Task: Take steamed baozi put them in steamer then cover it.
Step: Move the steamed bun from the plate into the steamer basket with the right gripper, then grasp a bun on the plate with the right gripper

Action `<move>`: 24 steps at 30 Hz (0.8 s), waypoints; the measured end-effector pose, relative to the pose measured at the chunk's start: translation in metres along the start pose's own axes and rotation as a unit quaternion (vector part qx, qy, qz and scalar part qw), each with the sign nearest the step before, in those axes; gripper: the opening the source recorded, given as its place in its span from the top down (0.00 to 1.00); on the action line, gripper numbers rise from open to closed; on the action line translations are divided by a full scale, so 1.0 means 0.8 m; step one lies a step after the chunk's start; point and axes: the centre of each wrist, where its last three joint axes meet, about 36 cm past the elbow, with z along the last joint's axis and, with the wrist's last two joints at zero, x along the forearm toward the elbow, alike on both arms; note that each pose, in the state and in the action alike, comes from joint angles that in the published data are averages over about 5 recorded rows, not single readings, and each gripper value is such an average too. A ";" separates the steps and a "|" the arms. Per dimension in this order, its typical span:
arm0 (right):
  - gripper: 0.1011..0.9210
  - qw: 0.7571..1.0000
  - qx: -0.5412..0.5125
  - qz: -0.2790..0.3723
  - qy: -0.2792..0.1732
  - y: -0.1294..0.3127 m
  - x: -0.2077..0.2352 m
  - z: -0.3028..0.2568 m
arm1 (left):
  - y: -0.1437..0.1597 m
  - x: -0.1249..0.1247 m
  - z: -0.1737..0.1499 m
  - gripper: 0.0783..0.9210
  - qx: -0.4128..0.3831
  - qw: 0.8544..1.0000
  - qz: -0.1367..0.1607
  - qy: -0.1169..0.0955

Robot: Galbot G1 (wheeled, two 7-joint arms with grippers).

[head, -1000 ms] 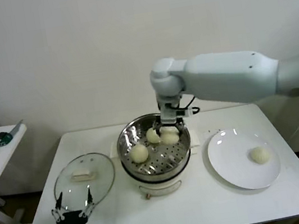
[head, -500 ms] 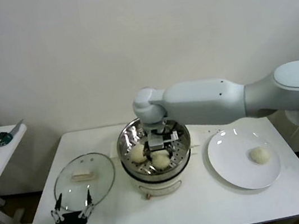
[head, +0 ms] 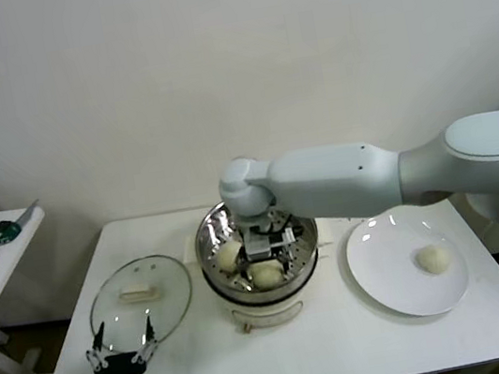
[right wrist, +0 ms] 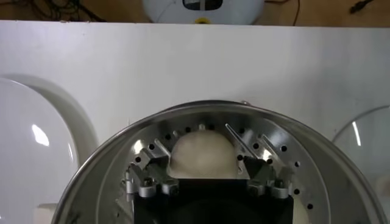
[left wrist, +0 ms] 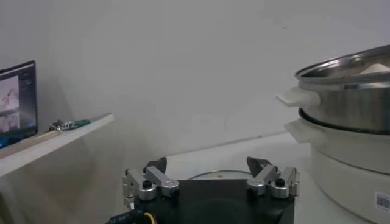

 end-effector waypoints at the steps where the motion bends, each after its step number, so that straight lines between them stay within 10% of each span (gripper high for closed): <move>1: 0.12 1.000 0.000 0.002 0.000 0.001 0.002 0.001 | 0.000 0.000 0.000 0.12 0.000 1.000 0.000 0.000; 24: 0.12 0.983 -0.170 0.058 0.033 0.157 0.092 0.057 | -0.004 -0.004 -0.006 0.12 0.001 1.000 0.003 -0.008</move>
